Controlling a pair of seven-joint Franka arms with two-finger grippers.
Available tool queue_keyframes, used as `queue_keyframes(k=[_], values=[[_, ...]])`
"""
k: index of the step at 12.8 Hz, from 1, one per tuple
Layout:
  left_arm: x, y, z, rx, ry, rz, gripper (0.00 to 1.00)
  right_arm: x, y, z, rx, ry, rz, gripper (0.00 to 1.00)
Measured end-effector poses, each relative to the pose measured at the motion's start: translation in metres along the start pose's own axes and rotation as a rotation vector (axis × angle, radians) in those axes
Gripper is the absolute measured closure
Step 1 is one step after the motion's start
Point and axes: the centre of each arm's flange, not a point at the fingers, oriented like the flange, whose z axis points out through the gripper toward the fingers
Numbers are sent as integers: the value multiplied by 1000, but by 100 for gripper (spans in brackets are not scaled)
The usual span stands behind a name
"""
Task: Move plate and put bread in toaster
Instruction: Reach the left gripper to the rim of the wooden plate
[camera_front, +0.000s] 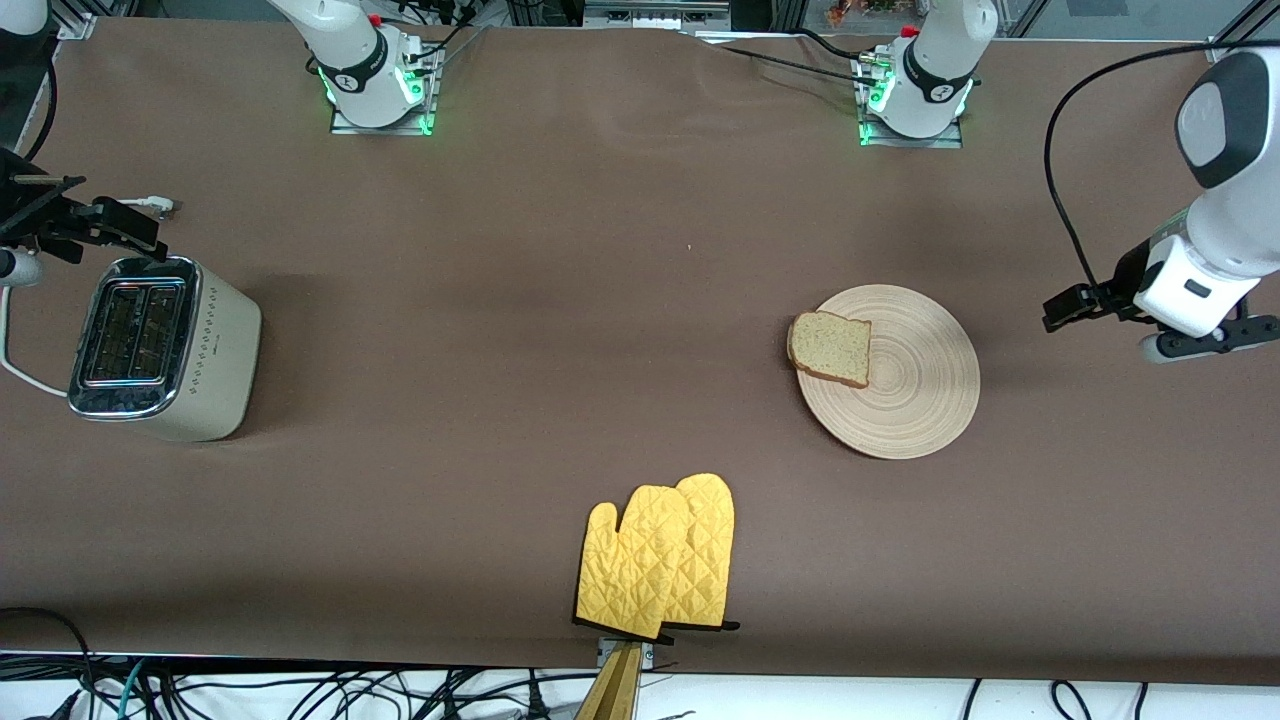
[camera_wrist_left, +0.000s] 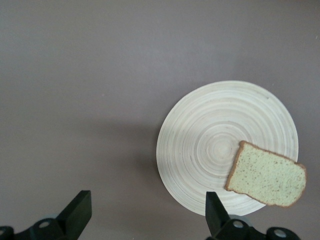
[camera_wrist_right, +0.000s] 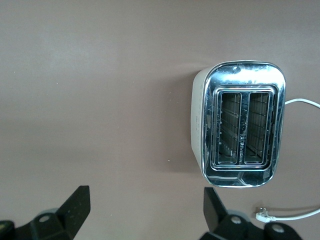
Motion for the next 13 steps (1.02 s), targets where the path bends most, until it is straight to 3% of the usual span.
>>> queue_keyframes(k=[2, 4, 7, 11, 13], values=[[9, -43, 47, -141, -68, 76, 0, -1, 0, 1, 1, -12, 1, 0], [16, -87, 98, -235, -111, 201, 0, -5, 0, 4, 4, -49, 0, 0], [15, -136, 172, -430, -131, 299, 0, -6, -1, 3, 5, -57, -1, 0], [-5, -164, 241, -680, -210, 267, 0, -6, -1, -1, 4, -51, -1, 0], [-10, -166, 263, -730, -230, 263, 0, -6, -1, -1, 4, -51, -1, 0]])
